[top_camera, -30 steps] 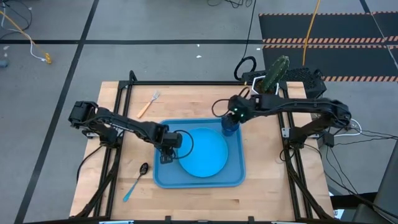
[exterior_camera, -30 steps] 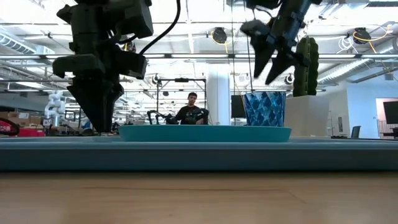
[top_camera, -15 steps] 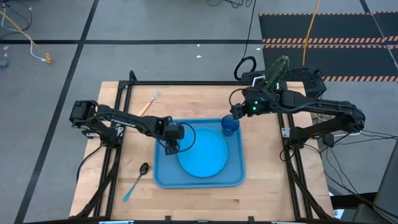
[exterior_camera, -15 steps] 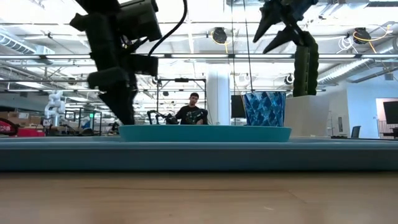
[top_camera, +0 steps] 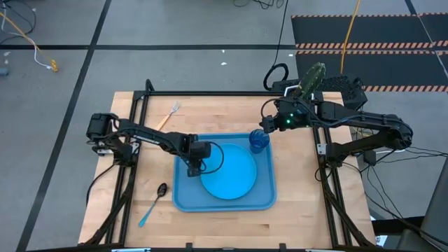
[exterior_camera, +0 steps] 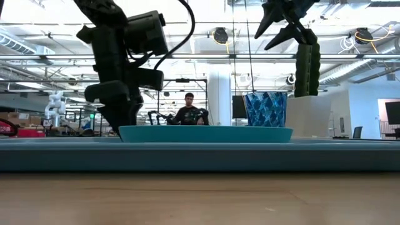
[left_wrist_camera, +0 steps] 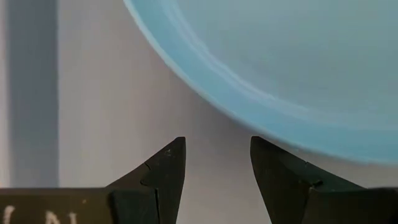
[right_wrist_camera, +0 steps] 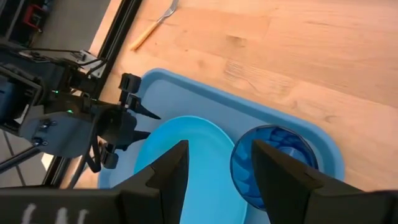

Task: Pick and place plate/cup/fork/spoon on tray
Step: Adjust the light blue plate

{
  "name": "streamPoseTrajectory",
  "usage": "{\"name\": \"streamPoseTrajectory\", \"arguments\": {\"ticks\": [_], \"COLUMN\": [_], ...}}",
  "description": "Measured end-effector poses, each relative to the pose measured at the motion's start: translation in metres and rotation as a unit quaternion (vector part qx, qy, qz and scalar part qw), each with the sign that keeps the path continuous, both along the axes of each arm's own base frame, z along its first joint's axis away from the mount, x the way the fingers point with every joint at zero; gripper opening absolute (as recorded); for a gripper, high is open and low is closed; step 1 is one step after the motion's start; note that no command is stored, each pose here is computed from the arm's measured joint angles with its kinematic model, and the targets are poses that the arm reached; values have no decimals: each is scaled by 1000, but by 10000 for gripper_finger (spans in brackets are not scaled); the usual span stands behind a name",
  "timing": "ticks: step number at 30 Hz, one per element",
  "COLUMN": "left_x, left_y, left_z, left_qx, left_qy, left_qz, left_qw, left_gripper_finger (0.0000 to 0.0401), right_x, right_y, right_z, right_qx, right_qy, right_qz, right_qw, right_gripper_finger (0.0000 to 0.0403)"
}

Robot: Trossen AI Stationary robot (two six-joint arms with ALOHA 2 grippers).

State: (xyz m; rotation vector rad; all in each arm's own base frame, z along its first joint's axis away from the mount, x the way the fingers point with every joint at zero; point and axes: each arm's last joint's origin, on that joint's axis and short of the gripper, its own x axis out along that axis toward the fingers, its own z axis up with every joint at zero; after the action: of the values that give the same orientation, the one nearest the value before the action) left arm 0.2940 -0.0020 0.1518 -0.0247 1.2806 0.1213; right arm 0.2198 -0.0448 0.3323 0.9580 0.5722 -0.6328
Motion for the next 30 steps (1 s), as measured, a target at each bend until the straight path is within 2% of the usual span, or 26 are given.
{"name": "streamPoseTrajectory", "arguments": {"ticks": [5, 10, 17, 23, 26, 30], "left_x": [3, 3, 2, 0, -3, -10], "left_y": [1, -4, -25, -45, -47, -35], "left_z": [1, 1, 1, 1, 1, 4], "left_qx": [7, -16, -71, -69, -44, 38], "left_qy": [-16, -18, -15, -13, -4, 24], "left_qz": [7, -6, -77, -129, -121, -68], "left_qw": [1000, 1000, 994, 989, 992, 997], "left_gripper_finger": [184, 184, 184, 184, 184, 184], "right_x": [0, 0, 0, 0, 0, 0], "right_y": [0, 0, 0, 0, 0, 0], "right_z": [0, 0, 0, 0, 0, 0], "right_qx": [-2, -6, -12, -20, -20, -20], "right_qy": [1, 4, 7, 9, 9, 9], "right_qz": [2, 6, 13, 21, 21, 21], "right_qw": [1000, 1000, 1000, 1000, 1000, 1000], "right_gripper_finger": [167, 167, 167, 167, 167, 167]}}
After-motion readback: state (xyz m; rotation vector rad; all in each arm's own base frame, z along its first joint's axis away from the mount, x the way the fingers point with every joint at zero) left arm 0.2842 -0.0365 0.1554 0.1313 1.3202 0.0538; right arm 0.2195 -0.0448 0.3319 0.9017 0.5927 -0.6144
